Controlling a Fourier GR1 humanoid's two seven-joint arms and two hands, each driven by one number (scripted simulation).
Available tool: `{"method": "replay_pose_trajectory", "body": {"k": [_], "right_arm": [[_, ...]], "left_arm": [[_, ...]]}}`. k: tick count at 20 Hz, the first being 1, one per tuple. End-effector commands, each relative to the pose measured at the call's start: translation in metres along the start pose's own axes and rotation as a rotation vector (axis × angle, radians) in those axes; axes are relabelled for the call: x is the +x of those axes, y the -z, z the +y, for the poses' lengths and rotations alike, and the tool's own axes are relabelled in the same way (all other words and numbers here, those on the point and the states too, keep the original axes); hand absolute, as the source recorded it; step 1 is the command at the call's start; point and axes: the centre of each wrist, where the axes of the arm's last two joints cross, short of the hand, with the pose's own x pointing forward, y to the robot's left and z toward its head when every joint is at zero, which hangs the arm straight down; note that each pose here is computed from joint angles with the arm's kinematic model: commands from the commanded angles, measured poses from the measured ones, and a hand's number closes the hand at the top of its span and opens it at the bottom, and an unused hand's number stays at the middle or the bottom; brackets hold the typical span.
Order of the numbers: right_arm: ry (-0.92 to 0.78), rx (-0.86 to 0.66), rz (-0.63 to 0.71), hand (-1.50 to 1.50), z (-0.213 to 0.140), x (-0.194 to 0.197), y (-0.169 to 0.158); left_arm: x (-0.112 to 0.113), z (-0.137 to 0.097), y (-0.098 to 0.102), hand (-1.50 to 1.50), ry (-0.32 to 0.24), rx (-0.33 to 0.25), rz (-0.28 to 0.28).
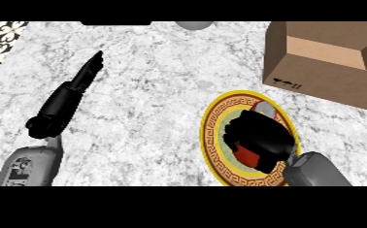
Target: Pick the bell pepper from the plate and place it in the cardboard box
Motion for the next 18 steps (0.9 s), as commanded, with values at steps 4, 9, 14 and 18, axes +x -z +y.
{"method": "replay_pose_trajectory", "body": {"k": [4, 9, 14, 18], "right_arm": [[-0.066, -0.224, -0.135, 1.5, -0.042, -0.002, -0.049], [-0.042, -0.329, -0.103, 1.5, -0.101, -0.008, -0.085], [0.156, -0.556, 0.145, 1.5, -0.122, -0.02, -0.092], [0.228, -0.657, 0.304, 1.5, -0.152, -0.04, -0.107]], "left_arm": [[-0.007, 0.017, -0.009, 0.0, -0.005, 0.003, 0.008], [0.002, 0.006, -0.003, 0.0, 0.002, 0.001, -0.007], [0.009, -0.004, -0.003, 0.0, -0.009, -0.017, -0.004], [-0.002, 0.008, -0.006, 0.0, -0.001, -0.01, -0.002]]}}
